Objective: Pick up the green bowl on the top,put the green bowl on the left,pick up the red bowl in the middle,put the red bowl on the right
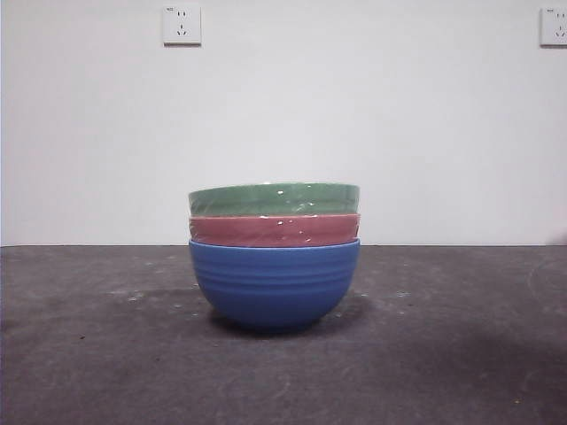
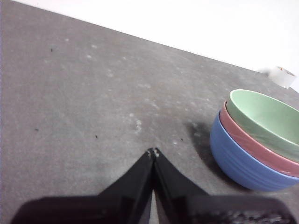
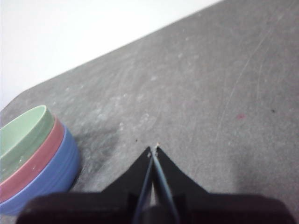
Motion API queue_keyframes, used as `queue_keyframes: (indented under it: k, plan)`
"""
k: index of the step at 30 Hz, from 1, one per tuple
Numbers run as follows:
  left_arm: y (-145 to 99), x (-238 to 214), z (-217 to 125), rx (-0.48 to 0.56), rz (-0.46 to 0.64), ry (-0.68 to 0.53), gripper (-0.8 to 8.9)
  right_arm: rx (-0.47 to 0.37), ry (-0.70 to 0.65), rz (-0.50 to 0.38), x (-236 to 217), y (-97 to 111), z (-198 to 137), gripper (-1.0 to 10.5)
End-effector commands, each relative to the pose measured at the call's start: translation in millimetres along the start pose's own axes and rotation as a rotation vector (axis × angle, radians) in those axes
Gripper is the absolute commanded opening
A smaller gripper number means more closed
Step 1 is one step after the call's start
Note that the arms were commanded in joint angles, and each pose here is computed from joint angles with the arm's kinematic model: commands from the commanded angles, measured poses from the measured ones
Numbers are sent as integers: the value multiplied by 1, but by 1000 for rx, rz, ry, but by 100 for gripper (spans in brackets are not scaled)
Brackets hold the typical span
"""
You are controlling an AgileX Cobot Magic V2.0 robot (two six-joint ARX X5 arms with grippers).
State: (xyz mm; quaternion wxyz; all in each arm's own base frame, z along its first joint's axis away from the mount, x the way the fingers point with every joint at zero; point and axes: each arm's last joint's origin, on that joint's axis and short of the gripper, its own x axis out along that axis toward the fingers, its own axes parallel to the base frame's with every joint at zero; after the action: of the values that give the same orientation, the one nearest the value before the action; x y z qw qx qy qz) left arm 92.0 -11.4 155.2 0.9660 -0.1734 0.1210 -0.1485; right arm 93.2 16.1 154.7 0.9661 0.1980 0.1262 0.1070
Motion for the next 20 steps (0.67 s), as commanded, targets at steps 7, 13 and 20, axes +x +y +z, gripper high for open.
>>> queue_keyframes:
  k: [7, 13, 20]
  plan:
    - [-16, -11, 40, -33, 21, -3, -6, 9, -24, 9, -17, 23, 47, -9]
    - [-30, -13, 77, 5, 13, 30, -7, -50, 22, -6, -22, 40, 85, -8]
    - [-44, -3, 118, 100, -79, 151, -7, -179, 127, 36, -18, 60, 129, -2]
